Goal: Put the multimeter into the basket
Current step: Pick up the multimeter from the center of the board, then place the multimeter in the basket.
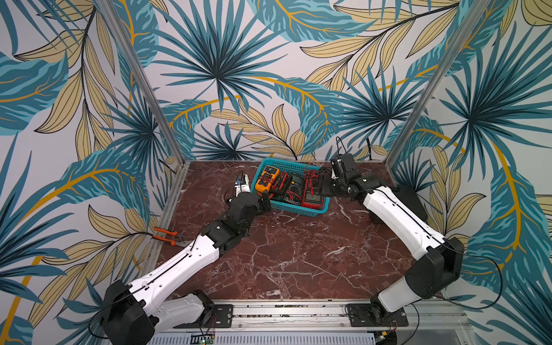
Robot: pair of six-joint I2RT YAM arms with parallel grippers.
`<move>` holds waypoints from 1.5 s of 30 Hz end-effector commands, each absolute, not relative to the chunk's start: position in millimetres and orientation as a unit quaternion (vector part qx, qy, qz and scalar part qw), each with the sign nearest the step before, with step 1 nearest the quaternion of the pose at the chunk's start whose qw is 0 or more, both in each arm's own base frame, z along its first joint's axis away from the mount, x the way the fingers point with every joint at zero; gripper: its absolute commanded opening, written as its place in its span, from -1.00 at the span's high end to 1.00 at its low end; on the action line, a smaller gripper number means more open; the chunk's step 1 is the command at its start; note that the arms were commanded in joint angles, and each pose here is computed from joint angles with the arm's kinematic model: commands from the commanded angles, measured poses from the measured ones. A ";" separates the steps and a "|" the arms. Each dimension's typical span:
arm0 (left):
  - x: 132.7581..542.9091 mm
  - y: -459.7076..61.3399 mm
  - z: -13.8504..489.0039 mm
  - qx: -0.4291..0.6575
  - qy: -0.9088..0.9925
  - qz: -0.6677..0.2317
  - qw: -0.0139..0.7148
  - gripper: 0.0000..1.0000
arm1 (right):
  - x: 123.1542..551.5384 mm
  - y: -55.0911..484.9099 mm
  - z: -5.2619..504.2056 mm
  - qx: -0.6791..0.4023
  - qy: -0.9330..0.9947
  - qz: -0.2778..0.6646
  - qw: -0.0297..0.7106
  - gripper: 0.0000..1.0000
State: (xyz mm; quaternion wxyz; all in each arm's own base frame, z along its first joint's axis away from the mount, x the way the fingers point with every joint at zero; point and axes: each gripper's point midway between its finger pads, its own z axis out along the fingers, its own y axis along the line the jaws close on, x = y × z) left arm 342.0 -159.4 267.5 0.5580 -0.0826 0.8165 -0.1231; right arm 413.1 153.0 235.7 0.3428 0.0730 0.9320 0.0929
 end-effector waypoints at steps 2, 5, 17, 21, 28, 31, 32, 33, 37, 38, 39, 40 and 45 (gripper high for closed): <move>335.4 -142.5 257.9 -0.098 0.818 -0.101 0.558 -1.00 | 422.0 163.0 228.8 0.066 0.935 0.084 0.338 0.37; 333.9 -138.6 258.9 -0.103 0.815 -0.098 0.561 -1.00 | 427.6 169.2 219.4 0.065 0.938 0.084 0.330 0.37; 332.4 -135.5 254.2 -0.105 0.816 -0.093 0.560 -1.00 | 449.7 190.7 189.8 0.059 0.947 0.087 0.304 0.37; 332.9 -136.9 253.7 -0.105 0.816 -0.096 0.561 -1.00 | 456.3 196.7 182.0 0.060 0.948 0.094 0.298 0.37; 334.6 -137.6 248.6 -0.105 0.819 -0.094 0.557 -1.00 | 464.0 214.6 168.8 0.057 0.950 0.116 0.283 0.37; 335.3 -138.7 248.2 -0.103 0.819 -0.094 0.556 -1.00 | 466.6 223.9 160.9 0.053 0.952 0.123 0.276 0.37; 335.6 -139.3 248.2 -0.102 0.820 -0.094 0.556 -1.00 | 468.1 227.1 156.7 0.052 0.953 0.124 0.272 0.37; 335.7 -139.8 248.1 -0.101 0.820 -0.094 0.555 -1.00 | 469.3 229.7 154.1 0.050 0.953 0.125 0.270 0.37; 336.2 -141.0 245.9 -0.099 0.822 -0.094 0.552 -1.00 | 470.4 237.0 145.0 0.047 0.956 0.129 0.260 0.36; 336.4 -141.3 245.2 -0.098 0.823 -0.093 0.551 -1.00 | 470.9 238.5 144.2 0.045 0.956 0.130 0.259 0.35; 336.7 -141.7 245.4 -0.099 0.823 -0.095 0.552 -1.00 | 470.9 240.0 142.4 0.045 0.957 0.131 0.257 0.33; 337.0 -142.1 245.0 -0.098 0.823 -0.095 0.551 -1.00 | 470.2 241.8 140.8 0.043 0.957 0.133 0.254 0.31; 338.3 -145.0 244.0 -0.096 0.824 -0.101 0.550 -1.00 | 469.0 246.4 133.6 0.042 0.959 0.139 0.243 0.20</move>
